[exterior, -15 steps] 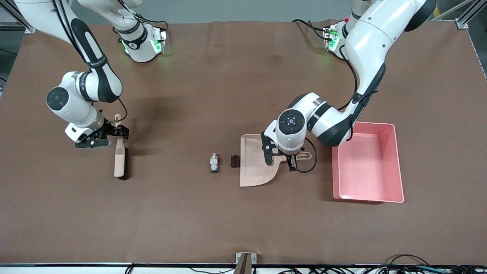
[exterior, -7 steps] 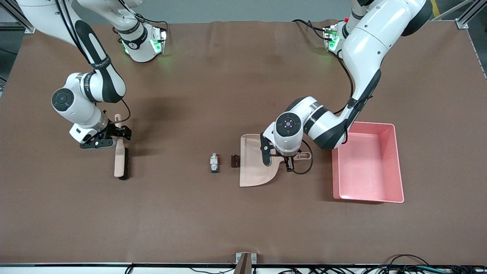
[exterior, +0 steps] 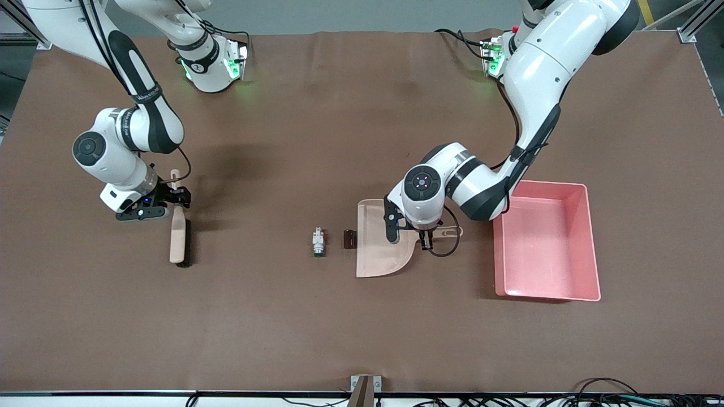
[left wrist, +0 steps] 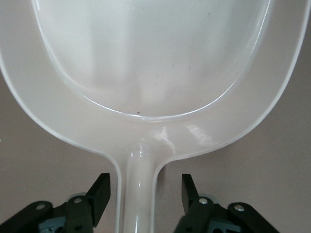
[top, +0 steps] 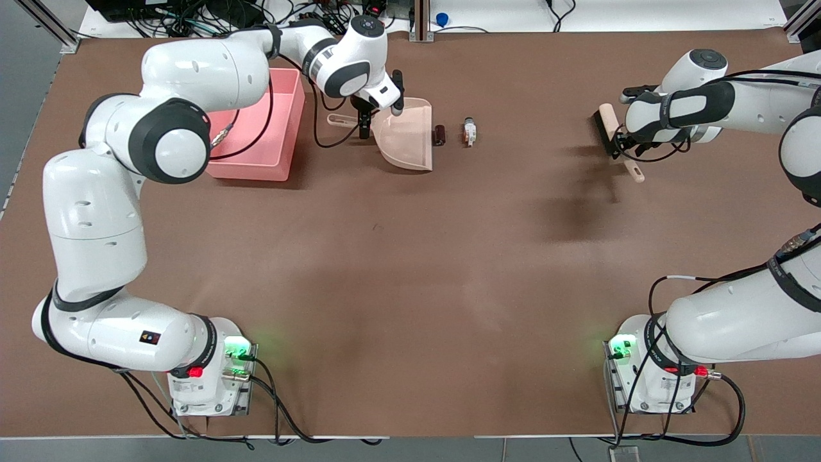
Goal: Clean e-waste and dump in bin
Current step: 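Close the left gripper on the dustpan handle and the right on the brush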
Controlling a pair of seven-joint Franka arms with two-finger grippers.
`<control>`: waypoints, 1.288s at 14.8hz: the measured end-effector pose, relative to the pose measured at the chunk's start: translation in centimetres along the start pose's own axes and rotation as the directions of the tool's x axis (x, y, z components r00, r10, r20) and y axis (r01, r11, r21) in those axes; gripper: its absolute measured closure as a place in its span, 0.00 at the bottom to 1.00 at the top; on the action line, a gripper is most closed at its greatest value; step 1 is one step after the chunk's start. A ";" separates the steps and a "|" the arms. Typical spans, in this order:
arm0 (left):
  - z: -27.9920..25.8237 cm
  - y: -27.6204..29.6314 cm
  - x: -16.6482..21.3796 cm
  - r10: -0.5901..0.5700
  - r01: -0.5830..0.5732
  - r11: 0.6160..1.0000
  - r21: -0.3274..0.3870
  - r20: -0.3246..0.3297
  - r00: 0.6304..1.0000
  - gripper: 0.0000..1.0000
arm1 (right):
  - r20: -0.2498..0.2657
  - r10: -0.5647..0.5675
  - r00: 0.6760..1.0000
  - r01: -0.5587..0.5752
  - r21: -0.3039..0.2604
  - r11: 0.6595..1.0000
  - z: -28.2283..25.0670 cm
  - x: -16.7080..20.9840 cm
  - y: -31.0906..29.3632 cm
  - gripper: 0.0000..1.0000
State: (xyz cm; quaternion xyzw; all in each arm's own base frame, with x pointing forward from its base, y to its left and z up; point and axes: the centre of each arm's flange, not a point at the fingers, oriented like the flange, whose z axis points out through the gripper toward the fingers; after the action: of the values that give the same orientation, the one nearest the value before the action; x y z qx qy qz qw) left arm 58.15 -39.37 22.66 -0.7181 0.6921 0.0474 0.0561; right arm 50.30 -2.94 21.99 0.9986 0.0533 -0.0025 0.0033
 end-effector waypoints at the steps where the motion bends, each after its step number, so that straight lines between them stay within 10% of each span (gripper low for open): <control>1: 0.2 0.0 0.0 0.002 -0.002 1.000 -0.002 0.002 1.000 0.40 | 0.008 -0.001 1.000 0.001 0.001 1.000 0.0 -0.1 0.1 0.31; 19: 0.3 0.1 0.2 0.044 -0.044 0.999 0.001 0.000 0.999 0.67 | 0.011 -0.005 1.000 0.005 0.002 1.000 -0.3 0.0 0.1 0.47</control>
State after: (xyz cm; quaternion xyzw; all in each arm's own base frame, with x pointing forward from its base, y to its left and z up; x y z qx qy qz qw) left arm 58.08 -39.52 22.32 -0.7028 0.7076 0.0484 0.0554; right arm 50.36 -3.07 22.30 0.9984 0.0556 -0.0079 0.0024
